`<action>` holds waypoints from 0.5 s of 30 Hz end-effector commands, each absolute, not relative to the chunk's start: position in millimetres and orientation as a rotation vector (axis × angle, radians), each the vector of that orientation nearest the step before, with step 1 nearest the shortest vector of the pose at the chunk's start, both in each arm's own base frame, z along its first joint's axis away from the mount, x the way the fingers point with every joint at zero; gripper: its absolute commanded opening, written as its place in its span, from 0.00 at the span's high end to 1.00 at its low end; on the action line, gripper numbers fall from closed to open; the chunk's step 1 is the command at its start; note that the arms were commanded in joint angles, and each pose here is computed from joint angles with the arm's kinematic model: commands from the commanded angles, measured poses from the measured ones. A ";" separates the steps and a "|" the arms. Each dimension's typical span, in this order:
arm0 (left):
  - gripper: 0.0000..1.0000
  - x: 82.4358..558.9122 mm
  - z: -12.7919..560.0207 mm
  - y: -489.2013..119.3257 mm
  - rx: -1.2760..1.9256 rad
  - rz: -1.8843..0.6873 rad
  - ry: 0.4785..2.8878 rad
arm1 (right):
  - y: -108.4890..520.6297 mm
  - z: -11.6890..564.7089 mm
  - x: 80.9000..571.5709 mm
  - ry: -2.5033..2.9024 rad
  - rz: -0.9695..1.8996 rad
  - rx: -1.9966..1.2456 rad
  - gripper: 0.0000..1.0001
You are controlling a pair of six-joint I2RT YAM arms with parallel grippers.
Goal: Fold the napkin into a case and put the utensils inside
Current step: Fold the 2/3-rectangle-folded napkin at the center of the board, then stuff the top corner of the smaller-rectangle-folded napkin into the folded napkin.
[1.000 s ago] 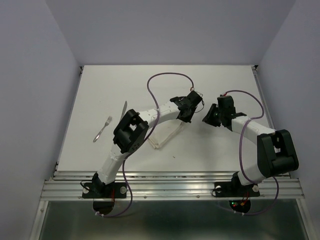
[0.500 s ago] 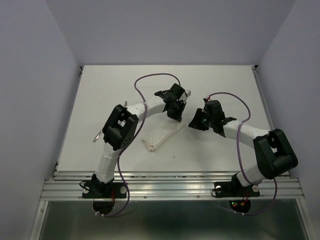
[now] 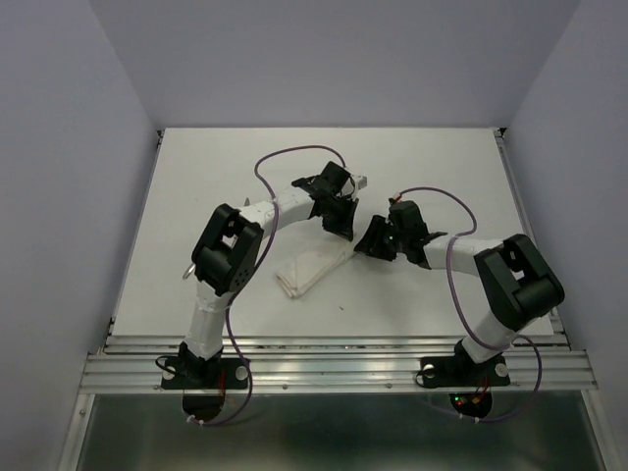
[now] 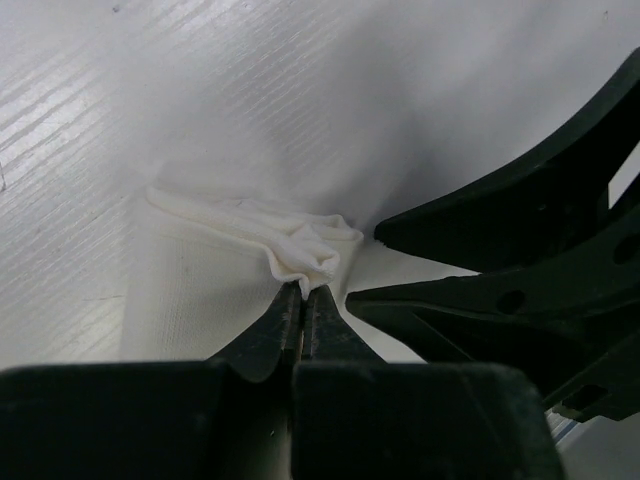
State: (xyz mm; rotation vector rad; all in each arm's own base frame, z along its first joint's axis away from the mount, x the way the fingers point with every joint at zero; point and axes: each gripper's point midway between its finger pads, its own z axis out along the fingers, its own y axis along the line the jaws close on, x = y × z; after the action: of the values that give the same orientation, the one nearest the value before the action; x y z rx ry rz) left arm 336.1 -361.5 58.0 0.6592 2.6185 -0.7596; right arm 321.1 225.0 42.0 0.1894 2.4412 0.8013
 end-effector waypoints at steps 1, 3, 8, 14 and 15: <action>1.00 335.3 93.2 -366.2 0.664 -0.826 2.532 | 245.4 51.3 331.9 2.388 0.954 0.302 0.50; 1.00 335.9 92.4 -365.4 0.659 -0.824 2.533 | 246.2 47.4 328.9 2.388 0.976 0.331 0.51; 1.00 335.3 91.8 -366.1 0.664 -0.831 2.533 | 247.5 44.2 327.9 2.381 1.010 0.406 0.53; 1.00 335.5 93.0 -366.4 0.660 -0.838 2.531 | 243.8 37.3 328.3 2.375 1.005 0.515 0.58; 1.00 334.9 93.3 -367.2 0.663 -0.841 2.529 | 242.8 34.5 327.6 2.378 1.000 0.527 0.58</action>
State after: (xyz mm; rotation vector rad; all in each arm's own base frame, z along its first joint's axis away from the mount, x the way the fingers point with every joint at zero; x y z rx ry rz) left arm 333.4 -362.6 58.1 0.6590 2.6183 -0.7820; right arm 322.7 241.9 34.2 0.4548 2.4231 0.9803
